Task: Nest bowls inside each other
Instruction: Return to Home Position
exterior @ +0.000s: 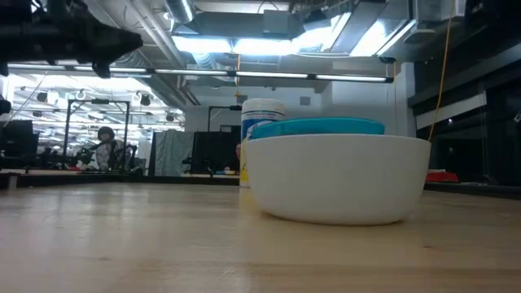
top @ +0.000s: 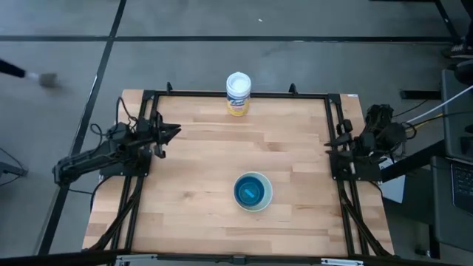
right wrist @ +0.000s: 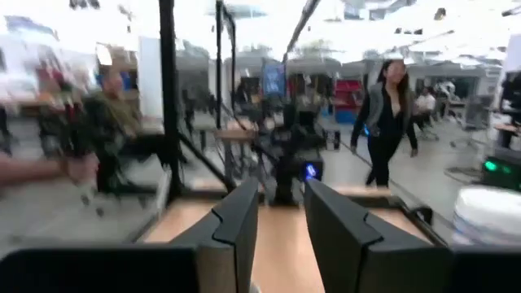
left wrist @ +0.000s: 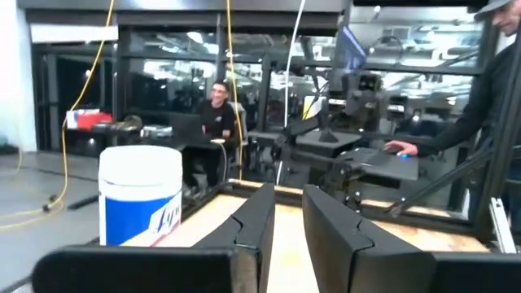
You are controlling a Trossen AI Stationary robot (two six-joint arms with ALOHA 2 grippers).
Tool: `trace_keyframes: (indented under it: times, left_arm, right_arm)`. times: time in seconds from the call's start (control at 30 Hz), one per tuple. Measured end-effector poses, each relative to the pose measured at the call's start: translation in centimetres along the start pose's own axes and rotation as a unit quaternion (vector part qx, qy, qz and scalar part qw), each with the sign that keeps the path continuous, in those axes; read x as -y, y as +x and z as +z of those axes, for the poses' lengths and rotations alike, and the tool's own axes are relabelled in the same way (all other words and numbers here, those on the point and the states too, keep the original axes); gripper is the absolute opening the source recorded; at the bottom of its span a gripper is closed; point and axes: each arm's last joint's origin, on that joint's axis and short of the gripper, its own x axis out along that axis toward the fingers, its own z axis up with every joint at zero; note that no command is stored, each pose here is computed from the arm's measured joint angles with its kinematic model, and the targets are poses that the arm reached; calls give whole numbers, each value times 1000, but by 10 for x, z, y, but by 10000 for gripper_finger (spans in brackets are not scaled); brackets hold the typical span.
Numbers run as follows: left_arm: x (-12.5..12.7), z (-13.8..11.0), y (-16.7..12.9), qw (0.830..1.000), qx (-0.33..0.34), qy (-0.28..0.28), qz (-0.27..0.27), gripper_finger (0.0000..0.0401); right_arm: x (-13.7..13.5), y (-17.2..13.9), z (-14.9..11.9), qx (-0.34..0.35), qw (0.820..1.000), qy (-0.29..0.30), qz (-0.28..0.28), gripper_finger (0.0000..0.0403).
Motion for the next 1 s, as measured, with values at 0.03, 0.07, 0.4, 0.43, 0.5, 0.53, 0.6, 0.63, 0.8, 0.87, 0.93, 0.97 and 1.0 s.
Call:
trace_keyframes:
  times: [0.03,0.07,0.4,0.43,0.5,0.53,0.6,0.63,0.8,0.87,0.93,0.97,1.0]
  left_arm:
    - [-1,-4,0,1000,0,-3,2,61]
    - [-1,-7,1,1000,8,-2,2,60]
    - [-2,-21,2,999,18,36,30,59]
    - [-2,-22,3,999,11,37,30,59]
    - [-1,-24,3,999,3,43,33,58]
    - [-1,-25,3,998,-1,43,39,58]
    - [-1,-27,3,997,-10,45,55,59]
    - [-1,-27,3,997,-8,45,59,59]
    - [4,-26,4,999,-6,43,25,59]
    - [6,-27,4,999,-9,40,19,58]
    - [6,-27,4,999,-8,39,19,59]
    - [5,-27,4,999,-8,39,22,59]
    - [5,-27,4,999,-7,39,27,58]
  right_arm:
    - [-1,0,-5,-13,1000,-6,-4,105]
    - [-2,1,-8,-21,1000,-9,-4,104]
    - [-10,5,-37,-48,996,-30,-70,98]
    - [-11,6,-41,-50,995,-31,-79,99]
    - [-13,7,-48,-51,994,-33,-92,103]
    - [-14,7,-51,-54,993,-35,-101,105]
    - [-15,7,-58,-60,991,-33,-117,110]
    - [-16,7,-62,-62,990,-32,-124,112]
    - [-20,8,-71,-66,993,-42,-92,125]
    - [-23,9,-69,-60,995,-57,-46,129]
    - [-24,9,-66,-53,996,-75,-10,134]
    - [-24,9,-64,-50,996,-77,-5,136]
    - [-23,9,-63,-49,996,-75,-7,138]
